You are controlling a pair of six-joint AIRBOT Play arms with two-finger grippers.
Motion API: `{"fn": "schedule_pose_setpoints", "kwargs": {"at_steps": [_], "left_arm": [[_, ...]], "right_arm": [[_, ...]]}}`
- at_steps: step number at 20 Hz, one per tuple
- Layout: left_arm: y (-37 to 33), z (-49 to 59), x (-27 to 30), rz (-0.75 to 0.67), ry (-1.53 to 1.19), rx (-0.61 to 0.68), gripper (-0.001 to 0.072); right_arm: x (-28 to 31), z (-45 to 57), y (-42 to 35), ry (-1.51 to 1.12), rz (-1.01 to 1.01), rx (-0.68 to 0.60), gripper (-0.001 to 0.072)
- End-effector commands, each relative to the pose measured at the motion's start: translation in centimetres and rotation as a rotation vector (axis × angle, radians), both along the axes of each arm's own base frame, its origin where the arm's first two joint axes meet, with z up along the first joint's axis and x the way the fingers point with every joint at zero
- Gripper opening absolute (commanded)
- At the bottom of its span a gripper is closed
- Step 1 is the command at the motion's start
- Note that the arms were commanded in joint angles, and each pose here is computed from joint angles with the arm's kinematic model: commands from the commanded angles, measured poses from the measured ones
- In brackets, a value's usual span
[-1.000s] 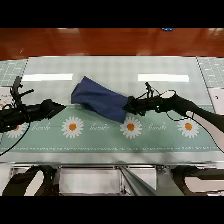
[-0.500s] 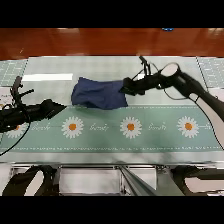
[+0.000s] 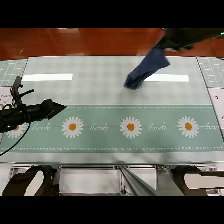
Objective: Fold the shirts.
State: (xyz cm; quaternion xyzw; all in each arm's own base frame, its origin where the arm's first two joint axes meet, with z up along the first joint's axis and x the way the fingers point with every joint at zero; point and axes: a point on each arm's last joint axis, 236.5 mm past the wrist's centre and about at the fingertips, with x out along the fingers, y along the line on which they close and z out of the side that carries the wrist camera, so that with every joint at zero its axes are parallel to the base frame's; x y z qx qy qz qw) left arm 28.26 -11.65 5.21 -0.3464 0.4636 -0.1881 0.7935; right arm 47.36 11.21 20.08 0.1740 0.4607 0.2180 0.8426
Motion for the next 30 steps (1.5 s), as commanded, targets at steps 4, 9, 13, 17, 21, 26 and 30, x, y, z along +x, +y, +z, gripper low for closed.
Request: {"fn": "schedule_pose_setpoints", "kwargs": {"at_steps": [4,9,13,17,21,26,30], "left_arm": [[-0.1,-0.1,-0.1,-0.006,0.005,-0.001,0.0021],[-0.1,0.0,-0.1,-0.005,0.004,-0.001,0.0021],[0.0,0.0,-0.1,-0.003,0.002,0.0,0.0021],[0.4,0.1,0.6,0.025,-0.019,0.008,0.0021],[1.3,0.4,1.9,0.078,-0.057,0.025,0.0021],[1.7,0.5,2.4,0.097,-0.076,0.034,0.0021],[3.3,0.9,4.4,0.168,-0.138,0.069,0.0021]], "right_arm": [[-2.7,4.1,-15.8,0.004,-0.28,0.102,0.0018],[-8.1,2.7,-25.0,0.122,-0.446,0.117,0.0018],[-13.2,0.4,-30.1,0.239,-0.612,0.033,0.0018],[-21.3,-5.1,-32.0,0.447,-0.804,0.062,0.0019],[-31.7,-11.8,-31.8,0.695,-1.09,0.091,0.002],[-40.2,-15.0,-31.3,0.964,-1.327,-0.044,0.0416],[-37.4,-14.9,-31.0,0.871,-1.302,0.042,0.0408]]}}
